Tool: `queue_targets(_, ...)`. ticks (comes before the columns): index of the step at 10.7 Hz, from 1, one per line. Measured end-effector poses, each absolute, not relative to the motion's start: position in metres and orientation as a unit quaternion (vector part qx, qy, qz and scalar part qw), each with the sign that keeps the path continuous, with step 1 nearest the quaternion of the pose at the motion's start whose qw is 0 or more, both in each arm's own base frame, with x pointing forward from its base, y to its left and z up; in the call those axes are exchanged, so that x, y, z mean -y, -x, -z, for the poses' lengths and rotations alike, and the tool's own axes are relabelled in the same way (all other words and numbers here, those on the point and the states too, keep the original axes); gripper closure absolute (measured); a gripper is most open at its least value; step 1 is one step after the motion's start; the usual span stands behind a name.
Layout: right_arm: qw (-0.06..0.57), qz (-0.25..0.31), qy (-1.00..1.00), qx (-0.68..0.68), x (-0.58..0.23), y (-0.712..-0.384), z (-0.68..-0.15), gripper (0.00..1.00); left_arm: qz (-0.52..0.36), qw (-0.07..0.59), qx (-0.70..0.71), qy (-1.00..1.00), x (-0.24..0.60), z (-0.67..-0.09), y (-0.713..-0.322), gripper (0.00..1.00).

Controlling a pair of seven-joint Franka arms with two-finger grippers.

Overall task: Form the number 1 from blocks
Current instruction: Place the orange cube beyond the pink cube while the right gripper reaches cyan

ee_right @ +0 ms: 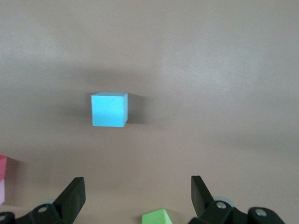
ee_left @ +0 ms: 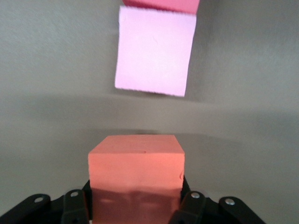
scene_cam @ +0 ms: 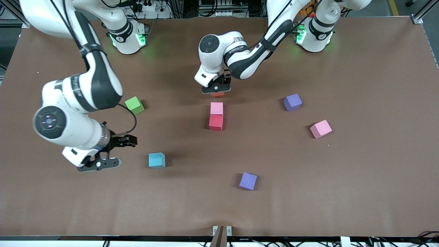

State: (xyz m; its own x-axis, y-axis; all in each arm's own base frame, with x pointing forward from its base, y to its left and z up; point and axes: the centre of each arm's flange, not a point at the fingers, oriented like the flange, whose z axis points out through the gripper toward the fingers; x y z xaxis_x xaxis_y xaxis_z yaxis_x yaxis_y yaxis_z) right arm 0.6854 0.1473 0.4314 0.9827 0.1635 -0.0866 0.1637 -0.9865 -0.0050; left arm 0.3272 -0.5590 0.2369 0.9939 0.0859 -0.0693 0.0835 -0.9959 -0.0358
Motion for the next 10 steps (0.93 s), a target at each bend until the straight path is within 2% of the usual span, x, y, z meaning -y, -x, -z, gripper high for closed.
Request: queue_targets(10,-0.002,0.038,-0.995,-0.092,-0.094,-0.683,-0.467,0.0,-0.016,0.005,0.019,1.0,0.557,-0.216,-0.337,0.37)
